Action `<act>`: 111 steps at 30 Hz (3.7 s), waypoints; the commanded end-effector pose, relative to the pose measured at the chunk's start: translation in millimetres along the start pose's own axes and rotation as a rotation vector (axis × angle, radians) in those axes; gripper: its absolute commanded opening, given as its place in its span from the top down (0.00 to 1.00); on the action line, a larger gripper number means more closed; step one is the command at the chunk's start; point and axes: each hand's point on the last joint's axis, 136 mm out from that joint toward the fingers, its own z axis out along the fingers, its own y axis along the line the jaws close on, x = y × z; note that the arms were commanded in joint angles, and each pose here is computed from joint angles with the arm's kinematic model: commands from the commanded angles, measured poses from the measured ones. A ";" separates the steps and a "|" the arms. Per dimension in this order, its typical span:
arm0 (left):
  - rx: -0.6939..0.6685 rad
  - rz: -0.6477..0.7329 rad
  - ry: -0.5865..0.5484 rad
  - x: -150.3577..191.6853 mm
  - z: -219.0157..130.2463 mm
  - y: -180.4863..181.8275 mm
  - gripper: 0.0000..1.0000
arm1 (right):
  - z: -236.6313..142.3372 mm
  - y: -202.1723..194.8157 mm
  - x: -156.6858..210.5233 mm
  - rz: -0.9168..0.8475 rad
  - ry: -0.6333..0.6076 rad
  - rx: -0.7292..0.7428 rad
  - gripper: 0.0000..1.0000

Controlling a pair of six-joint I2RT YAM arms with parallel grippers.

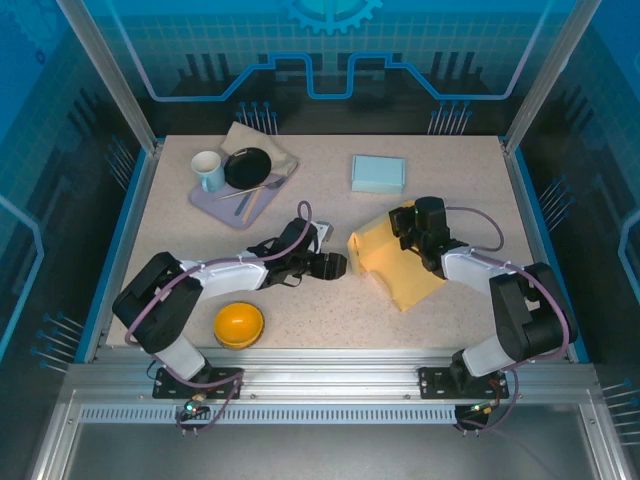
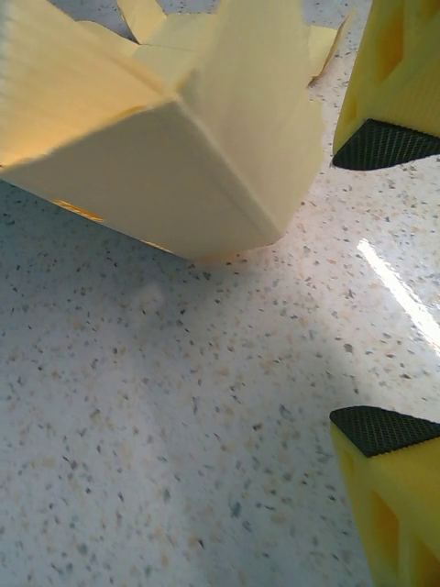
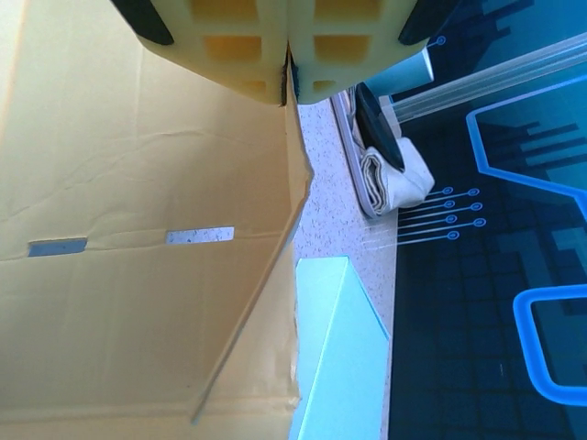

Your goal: Fold the paper box

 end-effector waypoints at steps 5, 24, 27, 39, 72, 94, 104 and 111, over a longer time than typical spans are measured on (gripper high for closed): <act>0.058 0.063 0.009 -9.8 17.9 -21.4 0.28 | -0.2 3.7 -3.9 0.001 0.020 -0.100 1.00; 0.038 0.076 0.017 -10.2 35.9 -41.4 0.29 | -5.3 2.0 3.4 0.038 0.070 -0.128 1.00; -0.025 0.075 0.011 -14.4 39.0 -35.8 0.29 | -6.3 1.9 4.0 0.037 0.072 -0.131 1.00; -0.116 0.064 -0.030 -12.9 42.5 -31.5 0.30 | -10.1 0.1 4.0 0.023 0.067 -0.134 1.00; -0.389 -0.030 -0.218 -37.7 40.5 -9.2 0.46 | -14.7 -21.3 28.9 -0.018 0.090 -0.083 1.00; -0.499 0.092 -0.270 -67.1 25.3 11.4 0.51 | -37.8 -51.6 27.5 -0.111 0.074 0.203 1.00; -0.203 0.141 -0.248 -51.7 -14.6 -17.3 0.50 | -20.2 -23.4 13.3 -0.100 0.071 0.390 1.00; -0.168 0.119 -0.303 -56.3 -65.3 2.0 0.50 | -20.2 -5.0 4.8 -0.127 0.058 0.503 1.00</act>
